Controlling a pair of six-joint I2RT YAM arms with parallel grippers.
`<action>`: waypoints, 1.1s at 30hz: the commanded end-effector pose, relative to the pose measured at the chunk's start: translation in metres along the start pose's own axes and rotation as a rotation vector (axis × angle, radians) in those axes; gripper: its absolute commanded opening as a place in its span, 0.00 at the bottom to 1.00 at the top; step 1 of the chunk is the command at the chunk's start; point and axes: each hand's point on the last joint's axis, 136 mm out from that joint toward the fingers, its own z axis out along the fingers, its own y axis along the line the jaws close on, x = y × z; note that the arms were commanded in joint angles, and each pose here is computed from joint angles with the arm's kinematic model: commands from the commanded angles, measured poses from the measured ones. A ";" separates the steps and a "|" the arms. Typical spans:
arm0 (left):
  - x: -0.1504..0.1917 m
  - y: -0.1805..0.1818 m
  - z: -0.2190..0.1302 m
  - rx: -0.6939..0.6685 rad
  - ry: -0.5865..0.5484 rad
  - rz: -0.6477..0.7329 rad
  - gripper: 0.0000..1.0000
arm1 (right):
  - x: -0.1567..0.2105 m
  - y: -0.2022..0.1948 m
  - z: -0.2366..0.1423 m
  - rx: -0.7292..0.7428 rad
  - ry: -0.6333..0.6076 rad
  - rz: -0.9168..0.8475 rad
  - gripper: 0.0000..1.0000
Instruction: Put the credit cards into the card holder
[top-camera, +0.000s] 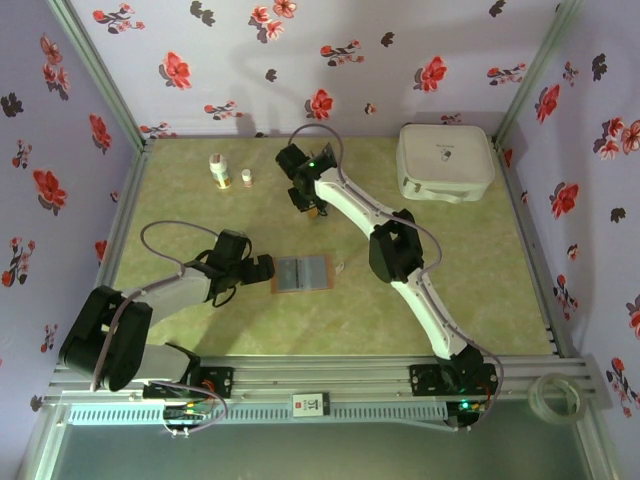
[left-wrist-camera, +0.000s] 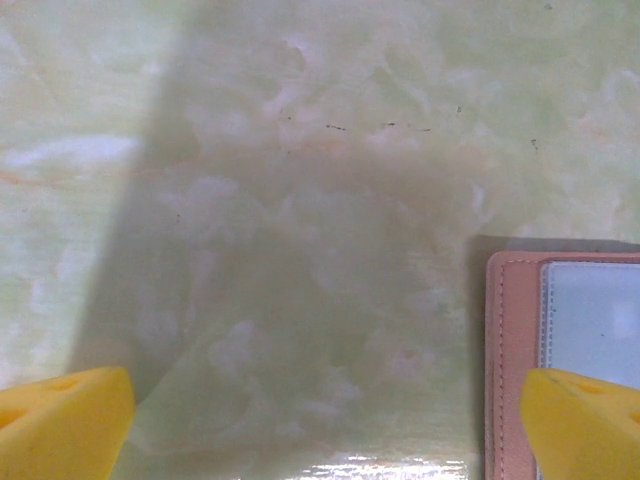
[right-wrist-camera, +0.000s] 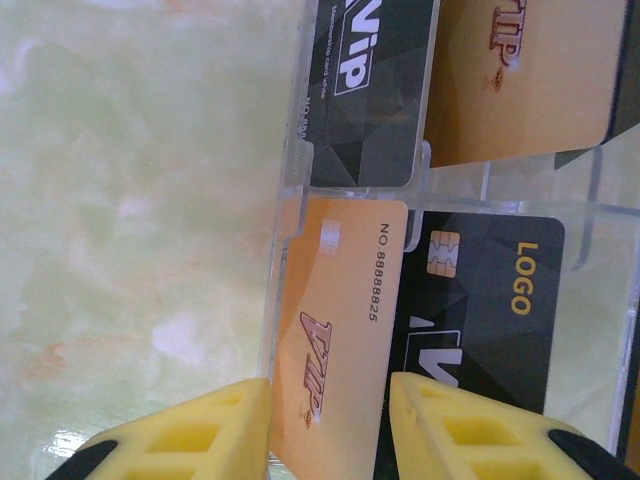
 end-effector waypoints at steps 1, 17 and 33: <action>-0.005 -0.003 0.003 0.013 -0.002 -0.005 1.00 | 0.011 0.006 0.009 -0.005 0.044 -0.032 0.34; -0.004 -0.002 0.005 0.013 0.001 -0.011 1.00 | -0.004 0.015 -0.011 -0.092 -0.004 0.051 0.16; -0.004 -0.002 0.004 0.015 -0.001 -0.013 1.00 | -0.011 0.006 -0.019 -0.160 -0.019 0.145 0.00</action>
